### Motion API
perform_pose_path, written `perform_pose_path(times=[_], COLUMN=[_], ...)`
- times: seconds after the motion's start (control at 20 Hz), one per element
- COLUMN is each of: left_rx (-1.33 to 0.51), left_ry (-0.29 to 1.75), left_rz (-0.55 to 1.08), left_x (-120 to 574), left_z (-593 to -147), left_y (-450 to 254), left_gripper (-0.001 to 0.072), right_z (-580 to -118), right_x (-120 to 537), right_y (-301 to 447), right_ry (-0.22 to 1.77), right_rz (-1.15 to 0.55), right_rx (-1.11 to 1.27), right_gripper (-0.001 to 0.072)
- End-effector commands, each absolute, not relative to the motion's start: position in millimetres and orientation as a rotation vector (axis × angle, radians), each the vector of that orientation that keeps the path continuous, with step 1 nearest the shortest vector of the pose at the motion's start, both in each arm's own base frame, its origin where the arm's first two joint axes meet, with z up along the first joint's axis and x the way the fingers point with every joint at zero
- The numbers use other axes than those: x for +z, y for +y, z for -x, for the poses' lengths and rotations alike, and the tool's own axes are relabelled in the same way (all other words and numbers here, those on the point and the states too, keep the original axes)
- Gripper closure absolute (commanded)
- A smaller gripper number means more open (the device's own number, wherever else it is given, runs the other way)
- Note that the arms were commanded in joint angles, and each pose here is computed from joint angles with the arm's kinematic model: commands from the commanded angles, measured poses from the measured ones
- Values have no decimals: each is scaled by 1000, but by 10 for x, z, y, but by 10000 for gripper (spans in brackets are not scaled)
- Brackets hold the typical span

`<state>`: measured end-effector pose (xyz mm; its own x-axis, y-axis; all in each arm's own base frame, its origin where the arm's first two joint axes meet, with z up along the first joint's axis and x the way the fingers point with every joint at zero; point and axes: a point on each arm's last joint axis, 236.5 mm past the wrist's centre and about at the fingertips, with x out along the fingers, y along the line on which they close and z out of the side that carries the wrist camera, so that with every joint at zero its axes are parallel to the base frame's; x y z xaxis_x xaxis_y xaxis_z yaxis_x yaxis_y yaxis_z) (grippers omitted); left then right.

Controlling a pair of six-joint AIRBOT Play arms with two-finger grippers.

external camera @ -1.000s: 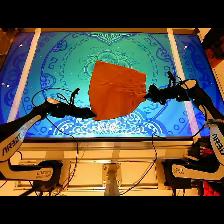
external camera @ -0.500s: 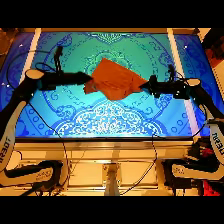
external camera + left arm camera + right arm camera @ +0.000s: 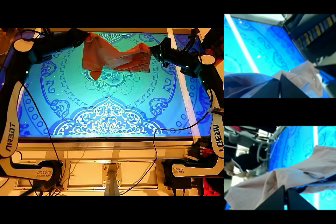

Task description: Fold the clothes and pants, and hang the long-sleeved shirts on hangers.

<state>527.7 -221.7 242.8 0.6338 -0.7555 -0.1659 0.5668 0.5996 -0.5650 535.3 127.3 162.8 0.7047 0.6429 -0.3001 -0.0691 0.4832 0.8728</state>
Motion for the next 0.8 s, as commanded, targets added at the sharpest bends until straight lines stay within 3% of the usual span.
perform_pose_path(times=[0.0, 0.25, 0.75], left_rx=[-833, -816, -812], left_ry=[579, 939, 1178], left_rz=[295, 177, 103], left_x=[1984, 1047, 200], left_z=[-5069, -4487, -3048], left_y=[-2229, -2118, -2107], left_gripper=[703, 705, 705], right_z=[-5111, -4431, -2636], right_x=[1349, 669, -42], right_y=[1325, 1204, 1300], right_ry=[825, 1112, 1304], right_rz=[-789, -636, -757], right_rx=[501, 424, 315], right_gripper=[702, 703, 702])
